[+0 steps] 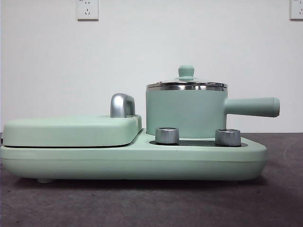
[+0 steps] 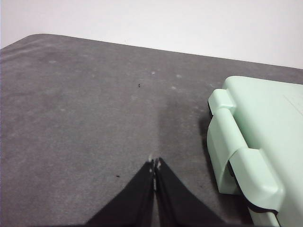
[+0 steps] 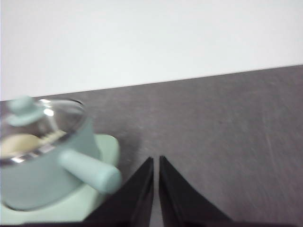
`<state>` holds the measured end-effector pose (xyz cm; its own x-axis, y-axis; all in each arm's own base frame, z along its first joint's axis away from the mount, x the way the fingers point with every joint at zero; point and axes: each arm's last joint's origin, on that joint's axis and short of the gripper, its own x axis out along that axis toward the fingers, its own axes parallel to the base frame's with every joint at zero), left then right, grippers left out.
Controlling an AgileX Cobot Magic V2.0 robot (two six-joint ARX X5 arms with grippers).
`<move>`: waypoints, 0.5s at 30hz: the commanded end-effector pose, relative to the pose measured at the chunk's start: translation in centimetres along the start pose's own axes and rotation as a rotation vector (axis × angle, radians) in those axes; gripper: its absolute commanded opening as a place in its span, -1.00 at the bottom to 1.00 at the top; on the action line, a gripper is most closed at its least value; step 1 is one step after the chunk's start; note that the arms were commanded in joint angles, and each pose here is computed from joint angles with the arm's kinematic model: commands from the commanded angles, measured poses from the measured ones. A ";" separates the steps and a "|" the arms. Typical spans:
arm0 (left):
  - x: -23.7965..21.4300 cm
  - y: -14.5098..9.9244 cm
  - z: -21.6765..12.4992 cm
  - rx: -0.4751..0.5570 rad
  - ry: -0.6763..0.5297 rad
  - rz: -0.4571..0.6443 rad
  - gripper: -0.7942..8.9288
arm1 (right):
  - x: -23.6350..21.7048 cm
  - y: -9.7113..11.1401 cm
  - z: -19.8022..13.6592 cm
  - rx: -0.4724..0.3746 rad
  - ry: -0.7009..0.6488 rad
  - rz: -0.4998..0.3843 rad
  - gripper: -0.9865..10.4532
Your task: Put the buns in a small steamer
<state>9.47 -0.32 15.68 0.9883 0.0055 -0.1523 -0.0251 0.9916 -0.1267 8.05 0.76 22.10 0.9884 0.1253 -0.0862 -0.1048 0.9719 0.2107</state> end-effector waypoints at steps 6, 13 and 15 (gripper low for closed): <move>0.2 0.1 -0.7 0.017 0.023 0.006 -0.82 | 1.0 -1.9 -3.9 -0.002 0.030 -0.120 -0.80; 0.2 0.1 -0.7 0.017 0.023 0.006 -0.82 | 2.0 -2.6 -6.3 -0.070 0.032 -0.137 -0.80; 0.2 0.1 -0.7 0.017 0.023 0.006 -0.82 | 2.0 -2.6 -6.4 -0.114 0.043 -0.146 -0.80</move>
<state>9.47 -0.32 15.68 0.9883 0.0055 -0.1523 -0.0246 0.9920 -0.1237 9.59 -0.24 15.24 0.9874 -0.0080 -0.1578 0.0301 0.9899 0.1383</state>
